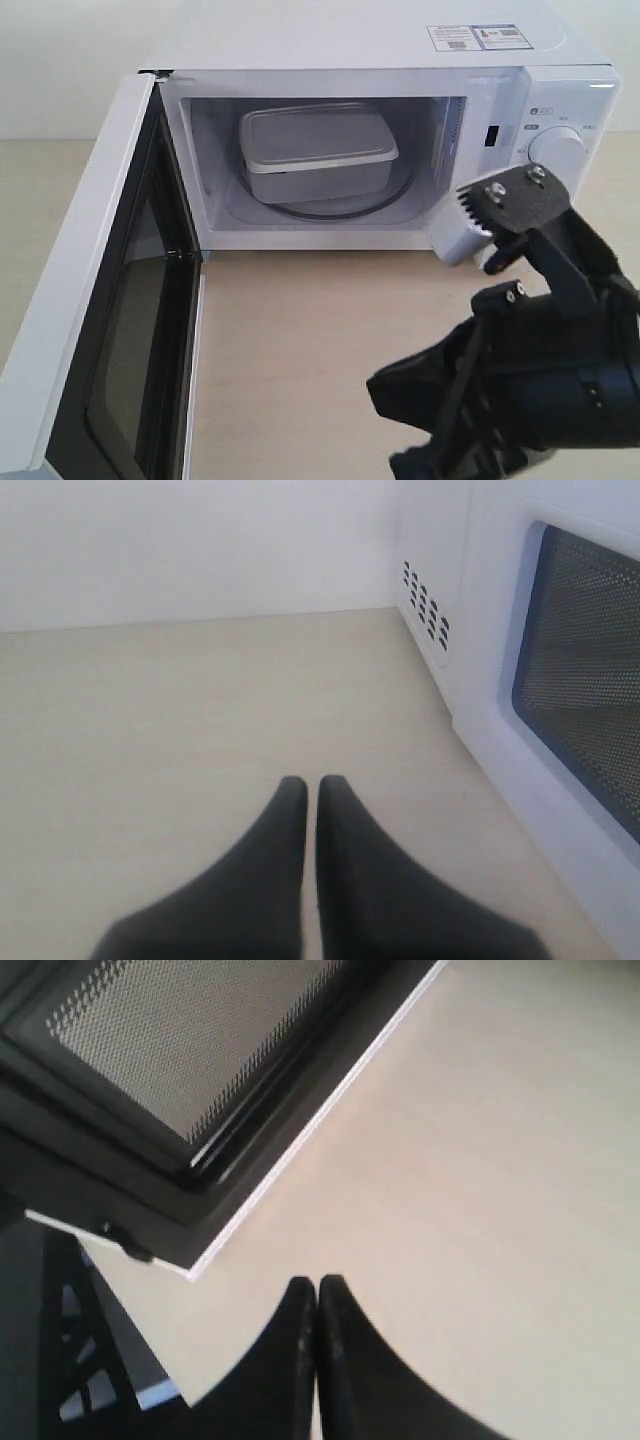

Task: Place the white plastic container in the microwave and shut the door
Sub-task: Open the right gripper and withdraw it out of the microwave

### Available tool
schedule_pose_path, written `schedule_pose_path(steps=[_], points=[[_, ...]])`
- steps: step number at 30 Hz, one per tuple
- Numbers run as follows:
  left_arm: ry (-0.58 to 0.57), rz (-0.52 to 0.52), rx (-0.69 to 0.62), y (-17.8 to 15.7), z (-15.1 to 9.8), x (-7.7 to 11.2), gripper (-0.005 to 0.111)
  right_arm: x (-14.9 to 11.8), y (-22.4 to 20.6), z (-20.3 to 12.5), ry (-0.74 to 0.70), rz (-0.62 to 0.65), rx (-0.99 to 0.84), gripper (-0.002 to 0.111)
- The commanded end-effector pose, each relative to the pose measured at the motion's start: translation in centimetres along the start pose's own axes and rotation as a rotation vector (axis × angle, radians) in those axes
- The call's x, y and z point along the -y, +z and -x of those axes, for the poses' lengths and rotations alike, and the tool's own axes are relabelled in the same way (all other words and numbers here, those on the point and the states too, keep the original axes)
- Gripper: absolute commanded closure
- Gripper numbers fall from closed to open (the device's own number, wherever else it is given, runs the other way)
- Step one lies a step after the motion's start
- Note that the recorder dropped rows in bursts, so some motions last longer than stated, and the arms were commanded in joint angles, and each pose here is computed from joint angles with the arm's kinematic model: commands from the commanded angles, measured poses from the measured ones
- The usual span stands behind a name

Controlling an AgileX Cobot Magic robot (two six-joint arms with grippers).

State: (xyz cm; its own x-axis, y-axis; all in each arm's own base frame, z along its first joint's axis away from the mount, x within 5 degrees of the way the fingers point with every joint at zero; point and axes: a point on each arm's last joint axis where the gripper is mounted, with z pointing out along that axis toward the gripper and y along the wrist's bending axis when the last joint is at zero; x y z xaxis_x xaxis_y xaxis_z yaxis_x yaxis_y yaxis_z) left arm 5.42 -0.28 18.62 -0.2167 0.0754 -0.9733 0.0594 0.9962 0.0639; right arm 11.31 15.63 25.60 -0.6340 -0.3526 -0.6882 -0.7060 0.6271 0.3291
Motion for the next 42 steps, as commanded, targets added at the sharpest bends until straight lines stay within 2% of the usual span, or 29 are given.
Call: schedule_pose_path(steps=[1, 3, 8, 34, 42], points=[[0.005, 0.004, 0.003, 0.0, -0.1, 0.0, 0.102, 1.4, -0.8, -1.4, -0.075, -0.161, -0.144, 0.108], [0.005, 0.004, 0.003, 0.0, -0.1, 0.0, 0.102, 2.0, -0.9, -1.6, -0.072, -0.227, -0.166, 0.108], [0.005, 0.004, 0.003, 0.0, -0.1, 0.0, 0.102, 2.5, -1.0, -1.6, -0.106, -0.277, -0.171, 0.108], [0.005, 0.004, 0.003, 0.0, -0.1, 0.0, 0.102, 2.4, -1.0, -1.6, -0.085, -0.271, -0.174, 0.108], [0.005, 0.004, 0.003, 0.0, -0.1, 0.0, 0.102, 3.2, -1.7, -1.7, -0.132, -0.315, -0.188, 0.108]])
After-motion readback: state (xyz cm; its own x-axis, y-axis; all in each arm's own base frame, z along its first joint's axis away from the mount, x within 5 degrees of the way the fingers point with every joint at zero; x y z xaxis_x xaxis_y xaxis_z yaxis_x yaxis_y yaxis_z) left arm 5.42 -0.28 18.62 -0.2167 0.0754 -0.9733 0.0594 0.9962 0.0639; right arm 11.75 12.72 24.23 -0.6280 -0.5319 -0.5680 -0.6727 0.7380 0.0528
